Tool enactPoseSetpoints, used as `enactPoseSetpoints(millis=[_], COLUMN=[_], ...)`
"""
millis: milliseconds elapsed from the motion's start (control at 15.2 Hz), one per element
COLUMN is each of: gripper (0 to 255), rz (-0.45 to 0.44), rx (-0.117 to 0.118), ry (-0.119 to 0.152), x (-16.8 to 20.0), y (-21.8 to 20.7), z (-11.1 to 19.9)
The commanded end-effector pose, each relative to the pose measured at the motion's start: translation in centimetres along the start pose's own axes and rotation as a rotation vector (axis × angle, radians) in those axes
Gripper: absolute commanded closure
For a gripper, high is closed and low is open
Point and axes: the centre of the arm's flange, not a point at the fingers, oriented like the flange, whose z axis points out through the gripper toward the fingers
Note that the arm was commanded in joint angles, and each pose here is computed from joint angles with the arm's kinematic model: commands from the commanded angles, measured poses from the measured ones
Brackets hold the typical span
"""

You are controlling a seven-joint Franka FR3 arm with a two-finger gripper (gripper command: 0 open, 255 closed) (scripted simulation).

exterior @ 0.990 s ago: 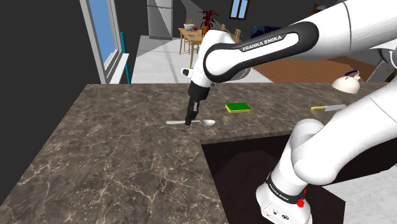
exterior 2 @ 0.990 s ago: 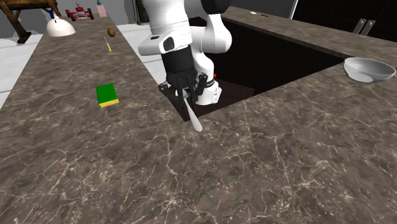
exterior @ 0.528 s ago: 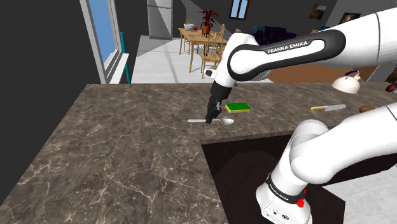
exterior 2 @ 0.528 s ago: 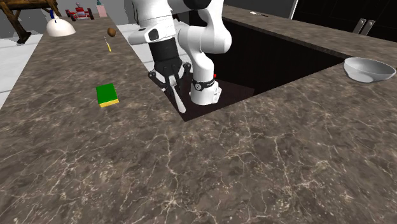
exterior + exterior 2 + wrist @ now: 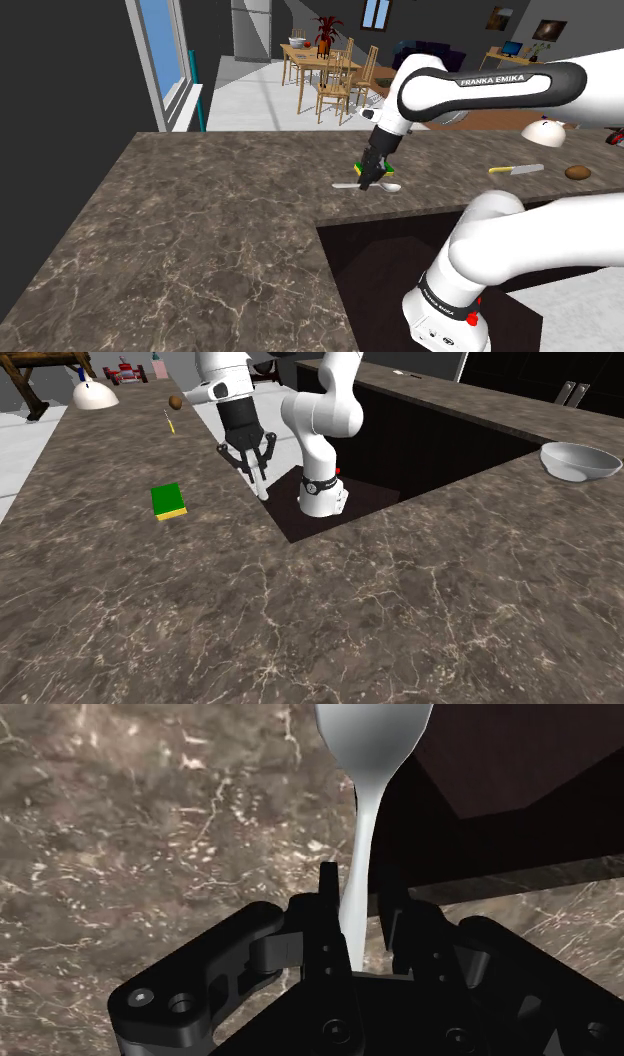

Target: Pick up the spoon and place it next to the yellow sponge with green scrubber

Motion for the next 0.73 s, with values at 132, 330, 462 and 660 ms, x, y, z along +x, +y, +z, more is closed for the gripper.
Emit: enactPoseSetpoints(millis=[132, 330, 462, 660], gripper=[255, 255, 255, 255], rz=[-0.002, -0.002, -0.002, -0.002], rx=[0.001, 0.001, 0.001, 0.001], ry=[-0.001, -0.001, -0.001, -0.001], x=[-4.7, -8.5, -11.0, -14.7], y=[1.2, 2.1, 2.6, 3.5], z=[-1.2, -2.2, -2.9, -3.8])
